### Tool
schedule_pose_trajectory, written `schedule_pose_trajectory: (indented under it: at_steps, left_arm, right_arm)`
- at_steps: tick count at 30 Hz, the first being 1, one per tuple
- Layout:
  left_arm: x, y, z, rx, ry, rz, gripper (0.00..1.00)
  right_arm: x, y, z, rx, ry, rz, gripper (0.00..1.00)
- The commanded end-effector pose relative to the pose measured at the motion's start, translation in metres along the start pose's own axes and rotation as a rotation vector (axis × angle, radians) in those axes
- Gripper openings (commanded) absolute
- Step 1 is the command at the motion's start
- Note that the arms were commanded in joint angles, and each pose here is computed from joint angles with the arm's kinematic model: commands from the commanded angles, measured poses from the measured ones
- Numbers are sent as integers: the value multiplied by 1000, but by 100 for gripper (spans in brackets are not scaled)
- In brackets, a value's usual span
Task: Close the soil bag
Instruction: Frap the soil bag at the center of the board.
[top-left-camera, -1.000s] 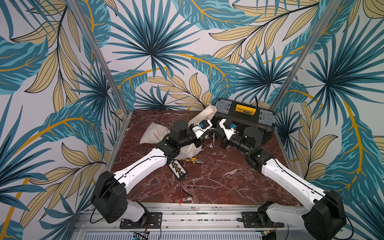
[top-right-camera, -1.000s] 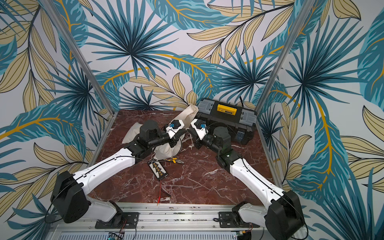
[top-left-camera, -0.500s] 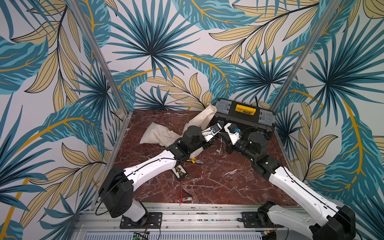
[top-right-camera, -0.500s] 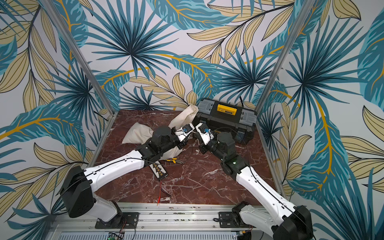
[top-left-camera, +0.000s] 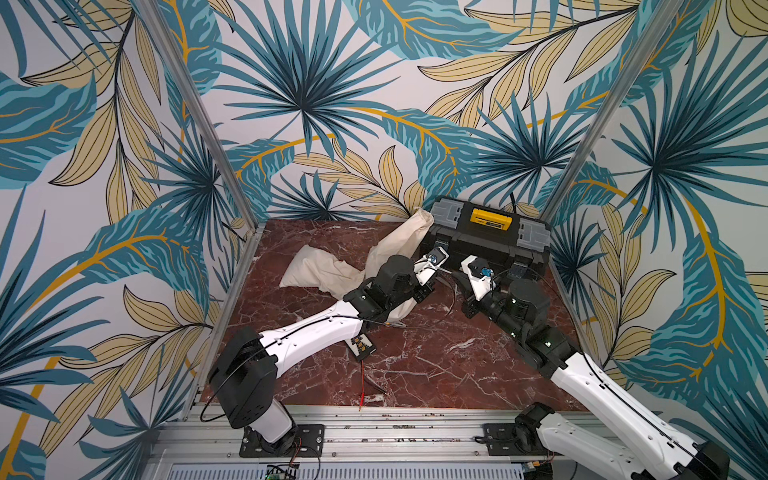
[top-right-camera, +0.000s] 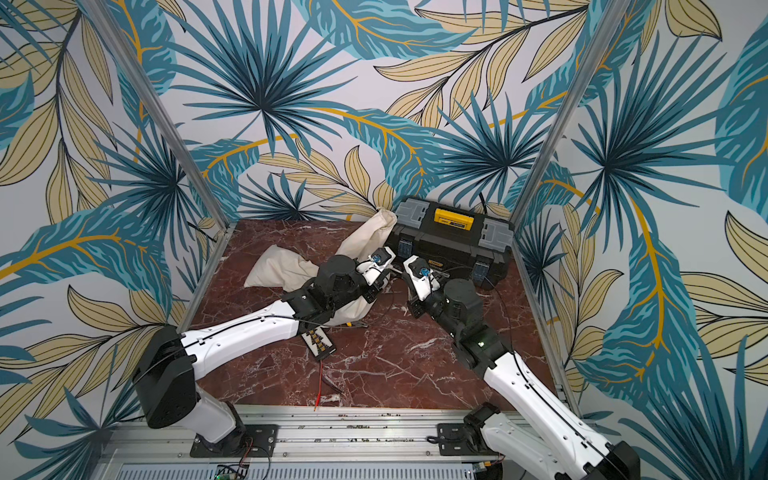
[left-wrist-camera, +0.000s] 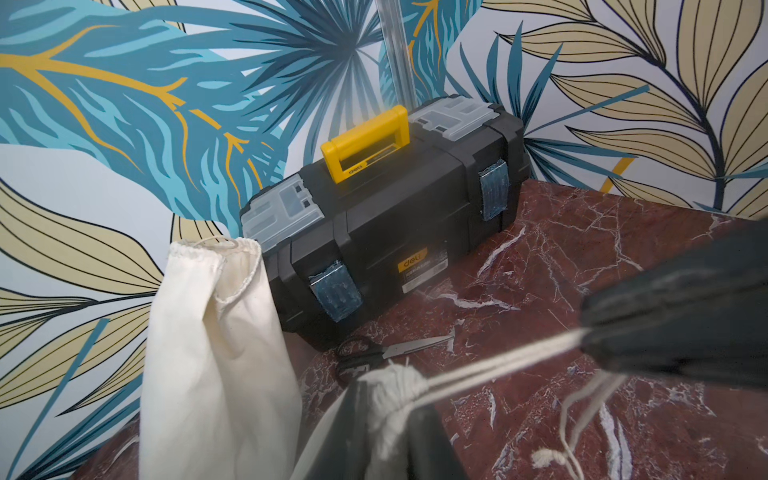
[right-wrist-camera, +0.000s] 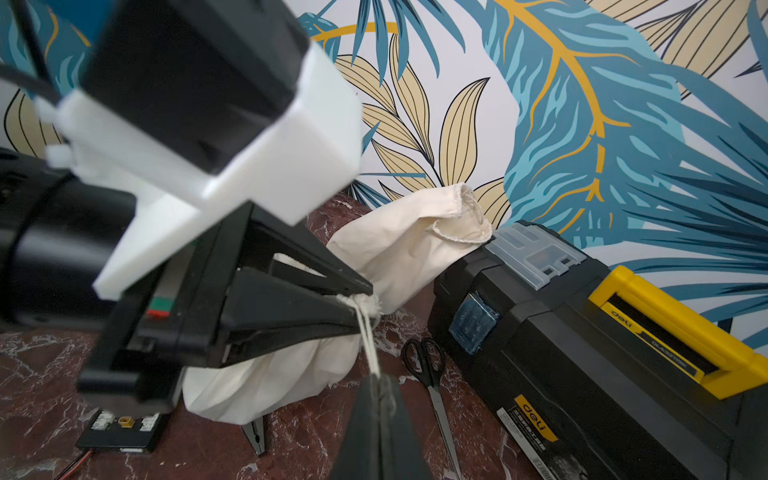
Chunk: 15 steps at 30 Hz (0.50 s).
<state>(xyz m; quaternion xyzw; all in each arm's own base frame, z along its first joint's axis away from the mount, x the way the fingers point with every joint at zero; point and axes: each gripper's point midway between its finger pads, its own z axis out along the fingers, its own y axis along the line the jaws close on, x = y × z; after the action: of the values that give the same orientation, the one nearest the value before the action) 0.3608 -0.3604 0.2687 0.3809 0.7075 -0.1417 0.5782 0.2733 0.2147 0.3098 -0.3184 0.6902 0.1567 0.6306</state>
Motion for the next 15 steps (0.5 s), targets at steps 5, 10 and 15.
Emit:
schedule_pose_trajectory:
  at_steps: [5, 10, 15]
  left_arm:
    - [183, 169, -63, -669, 612, -53, 17]
    - [186, 170, -63, -654, 602, -78, 20]
    - [170, 153, -54, -534, 482, -132, 18]
  right_arm:
    - [-93, -55, -68, 265, -328, 33, 0]
    - [-93, -64, -74, 318, -315, 36, 0]
    - [-86, -62, -64, 302, -284, 42, 0]
